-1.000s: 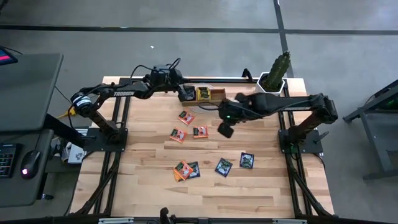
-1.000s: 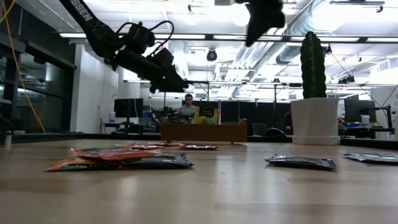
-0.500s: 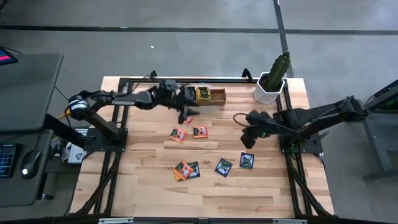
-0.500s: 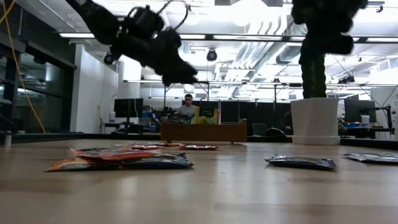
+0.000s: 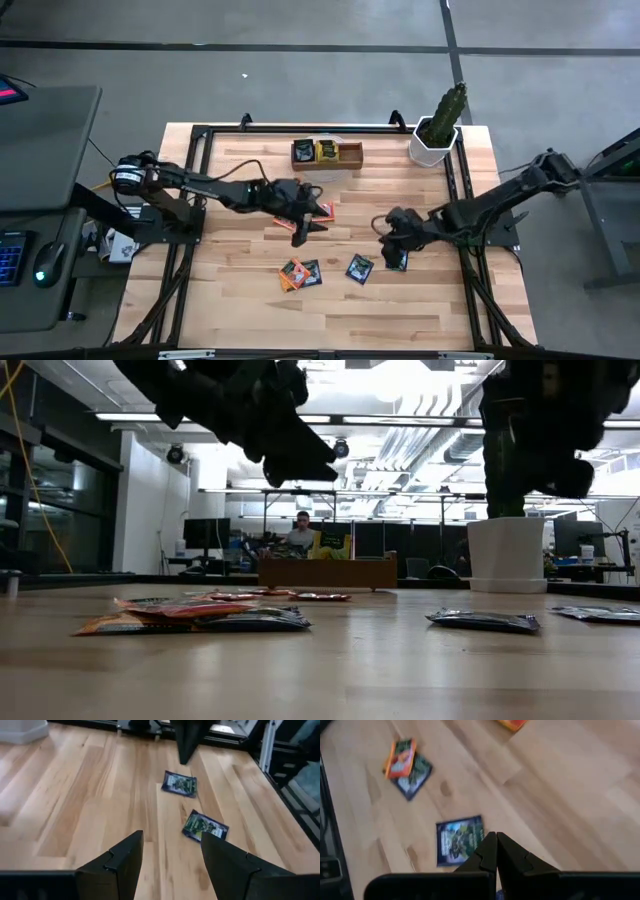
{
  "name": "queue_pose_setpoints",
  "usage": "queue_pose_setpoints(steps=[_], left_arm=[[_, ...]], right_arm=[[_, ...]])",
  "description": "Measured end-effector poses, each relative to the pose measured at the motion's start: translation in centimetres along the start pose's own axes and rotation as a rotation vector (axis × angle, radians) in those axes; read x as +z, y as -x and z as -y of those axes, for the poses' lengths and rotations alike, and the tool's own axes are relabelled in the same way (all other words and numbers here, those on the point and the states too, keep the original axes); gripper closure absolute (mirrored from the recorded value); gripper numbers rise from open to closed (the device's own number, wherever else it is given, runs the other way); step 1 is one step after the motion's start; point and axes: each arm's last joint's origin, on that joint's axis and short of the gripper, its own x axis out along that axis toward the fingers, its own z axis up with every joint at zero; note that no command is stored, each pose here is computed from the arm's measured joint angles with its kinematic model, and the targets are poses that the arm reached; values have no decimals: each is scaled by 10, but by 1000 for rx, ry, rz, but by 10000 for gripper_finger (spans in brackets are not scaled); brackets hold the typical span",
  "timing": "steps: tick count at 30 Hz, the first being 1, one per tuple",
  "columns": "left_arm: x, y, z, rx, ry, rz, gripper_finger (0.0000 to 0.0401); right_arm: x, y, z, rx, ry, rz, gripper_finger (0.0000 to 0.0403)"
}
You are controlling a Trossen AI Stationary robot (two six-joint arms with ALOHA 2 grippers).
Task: Pick & Place Tea
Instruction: Put the middle purple tea bag in the left compartment of the organizer
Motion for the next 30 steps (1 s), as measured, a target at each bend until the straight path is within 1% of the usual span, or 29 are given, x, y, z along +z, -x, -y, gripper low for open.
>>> queue_pose_setpoints(steps=[3,7,9,11,14,17,21,23,26,28,30], left_arm=[[-1,-8,12,-17,29,37,202],[-11,-22,25,-21,55,42,202],[-18,-31,28,-22,85,39,202],[-28,-38,32,-33,121,3,202],[-36,-51,39,-94,154,20,202],[-47,-59,45,-136,158,-10,202],[-48,-68,49,-150,171,-30,202],[-44,-75,50,-162,166,-11,202],[-47,-84,53,-209,144,-52,202],[-38,-88,57,-255,134,-31,202],[-35,-92,58,-252,131,-18,202]], right_arm=[[-12,-12,-11,18,60,-6,403],[-30,-28,-21,13,114,-13,403],[-39,-34,-24,4,104,-8,403],[-46,-40,-28,11,65,-1,403],[-54,-46,-37,24,13,34,403],[-57,-50,-50,25,-10,57,403],[-59,-58,-70,20,2,65,403],[-61,-66,-77,-3,15,53,403],[-65,-81,-87,-21,26,37,403],[-68,-89,-91,-55,40,28,403],[-69,-91,-93,-100,37,22,403]])
